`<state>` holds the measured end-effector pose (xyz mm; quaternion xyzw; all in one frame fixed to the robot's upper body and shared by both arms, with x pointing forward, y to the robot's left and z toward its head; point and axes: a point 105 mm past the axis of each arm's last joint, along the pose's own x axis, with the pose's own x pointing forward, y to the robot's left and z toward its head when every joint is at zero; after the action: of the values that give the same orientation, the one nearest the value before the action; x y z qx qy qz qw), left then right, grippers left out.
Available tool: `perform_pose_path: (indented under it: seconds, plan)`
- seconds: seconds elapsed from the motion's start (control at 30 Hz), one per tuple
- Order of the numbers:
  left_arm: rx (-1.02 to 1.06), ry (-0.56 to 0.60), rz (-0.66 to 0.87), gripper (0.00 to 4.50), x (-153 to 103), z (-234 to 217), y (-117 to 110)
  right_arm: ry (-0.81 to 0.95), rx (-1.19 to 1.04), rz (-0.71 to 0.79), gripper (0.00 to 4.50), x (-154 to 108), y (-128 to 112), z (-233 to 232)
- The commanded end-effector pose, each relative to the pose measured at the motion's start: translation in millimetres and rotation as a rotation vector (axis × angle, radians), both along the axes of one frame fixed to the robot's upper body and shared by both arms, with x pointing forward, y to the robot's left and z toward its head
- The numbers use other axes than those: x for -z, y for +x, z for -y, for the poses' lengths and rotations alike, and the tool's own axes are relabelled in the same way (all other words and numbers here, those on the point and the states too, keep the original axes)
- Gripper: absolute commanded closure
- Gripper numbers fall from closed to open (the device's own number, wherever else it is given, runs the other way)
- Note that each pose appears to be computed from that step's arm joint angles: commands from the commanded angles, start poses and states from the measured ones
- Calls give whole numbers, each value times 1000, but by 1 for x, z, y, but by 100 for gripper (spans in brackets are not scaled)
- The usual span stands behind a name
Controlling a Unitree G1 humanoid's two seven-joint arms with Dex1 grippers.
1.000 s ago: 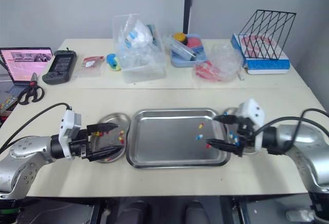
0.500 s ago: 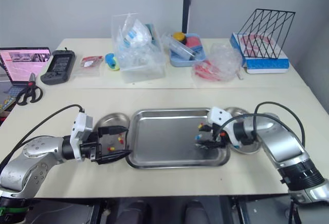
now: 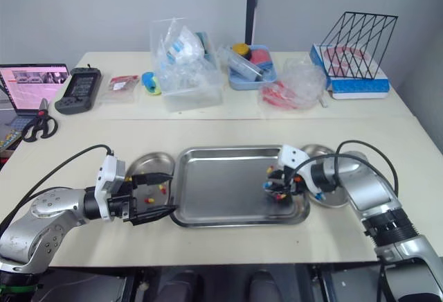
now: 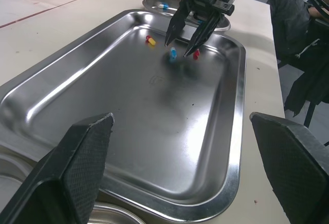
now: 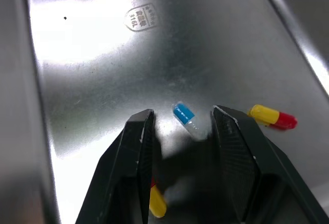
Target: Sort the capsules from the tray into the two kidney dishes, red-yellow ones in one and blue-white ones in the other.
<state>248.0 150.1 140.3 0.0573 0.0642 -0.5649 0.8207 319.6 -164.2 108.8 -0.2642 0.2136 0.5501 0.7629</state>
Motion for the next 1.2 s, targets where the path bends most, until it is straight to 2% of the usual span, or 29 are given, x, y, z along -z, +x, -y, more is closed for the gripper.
perform_pose_path:
  seconds: [0.03, 0.47, 0.5, 0.63, 1.0, 1.2]
  plan:
    - [6, -5, 41, 0, -10, 1, -3, -1, -10, 24, 256, -4, 3, 1]
    - [-4, -6, 40, 0, -11, 2, -4, -40, 21, -19, 256, 13, 6, 10]
    - [-4, -6, 40, 0, -11, 1, -4, -43, 19, -22, 310, 14, 5, 10]
    - [-7, -7, 40, 0, -11, 1, -4, -48, 13, -25, 444, 16, 5, 10]
    - [-8, -11, 36, 0, -12, 2, -5, -17, -1, 2, 448, 7, 5, 4]
    - [-6, -12, 35, 0, -13, 1, -5, 80, 7, 83, 448, -22, 4, 2]
